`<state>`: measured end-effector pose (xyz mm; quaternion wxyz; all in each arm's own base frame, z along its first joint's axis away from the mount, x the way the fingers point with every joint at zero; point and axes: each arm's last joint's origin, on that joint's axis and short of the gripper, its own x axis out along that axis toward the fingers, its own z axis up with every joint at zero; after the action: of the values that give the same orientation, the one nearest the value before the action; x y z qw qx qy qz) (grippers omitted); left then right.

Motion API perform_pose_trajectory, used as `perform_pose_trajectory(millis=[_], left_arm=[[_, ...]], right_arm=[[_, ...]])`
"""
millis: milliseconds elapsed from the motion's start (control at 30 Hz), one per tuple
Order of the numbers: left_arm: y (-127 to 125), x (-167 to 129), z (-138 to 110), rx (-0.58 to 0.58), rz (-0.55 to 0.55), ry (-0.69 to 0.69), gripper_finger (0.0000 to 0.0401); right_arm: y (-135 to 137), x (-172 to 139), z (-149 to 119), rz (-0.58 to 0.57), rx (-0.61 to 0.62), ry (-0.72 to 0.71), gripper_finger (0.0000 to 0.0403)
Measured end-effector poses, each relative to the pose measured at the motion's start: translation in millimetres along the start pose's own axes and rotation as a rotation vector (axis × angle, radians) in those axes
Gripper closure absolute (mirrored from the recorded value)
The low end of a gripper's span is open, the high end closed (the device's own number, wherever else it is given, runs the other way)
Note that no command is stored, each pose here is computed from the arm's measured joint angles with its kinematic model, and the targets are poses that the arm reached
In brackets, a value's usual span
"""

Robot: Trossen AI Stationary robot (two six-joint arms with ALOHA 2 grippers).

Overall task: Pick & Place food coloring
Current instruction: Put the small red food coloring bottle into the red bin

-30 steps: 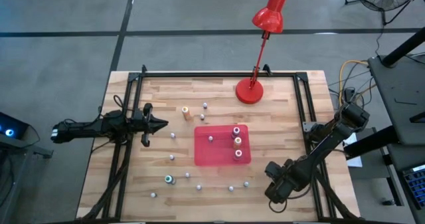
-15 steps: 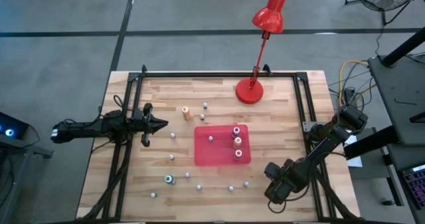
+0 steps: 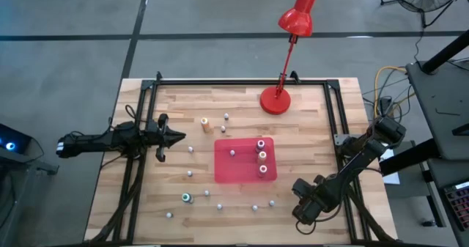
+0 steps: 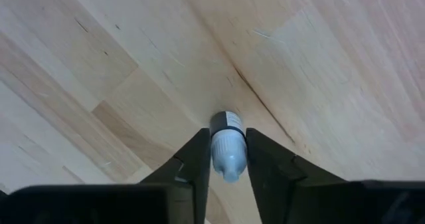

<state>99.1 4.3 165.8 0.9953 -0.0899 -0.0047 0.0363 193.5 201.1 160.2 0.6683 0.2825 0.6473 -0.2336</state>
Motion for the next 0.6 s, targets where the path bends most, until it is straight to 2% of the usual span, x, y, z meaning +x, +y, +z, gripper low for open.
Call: perform_pose_trajectory(millis=[167, 267, 433, 600], left_arm=[[0, 0, 0, 0.000, 0.000, 0.000, 0.0401], [0, 0, 0, 0.000, 0.000, 0.000, 0.0401], [0, 0, 0, 0.000, 0.000, 0.000, 0.0401], [0, 0, 0, 0.000, 0.000, 0.000, 0.0401]], right_arm=[[0, 0, 0, -0.001, 0.000, 0.002, 0.0345], [-2, -4, 0, -0.041, -0.007, 0.012, 0.0348], [0, -26, 2, -0.116, -0.061, 0.018, 0.0349], [8, -54, 12, -0.111, -0.127, 0.023, 0.0346]])
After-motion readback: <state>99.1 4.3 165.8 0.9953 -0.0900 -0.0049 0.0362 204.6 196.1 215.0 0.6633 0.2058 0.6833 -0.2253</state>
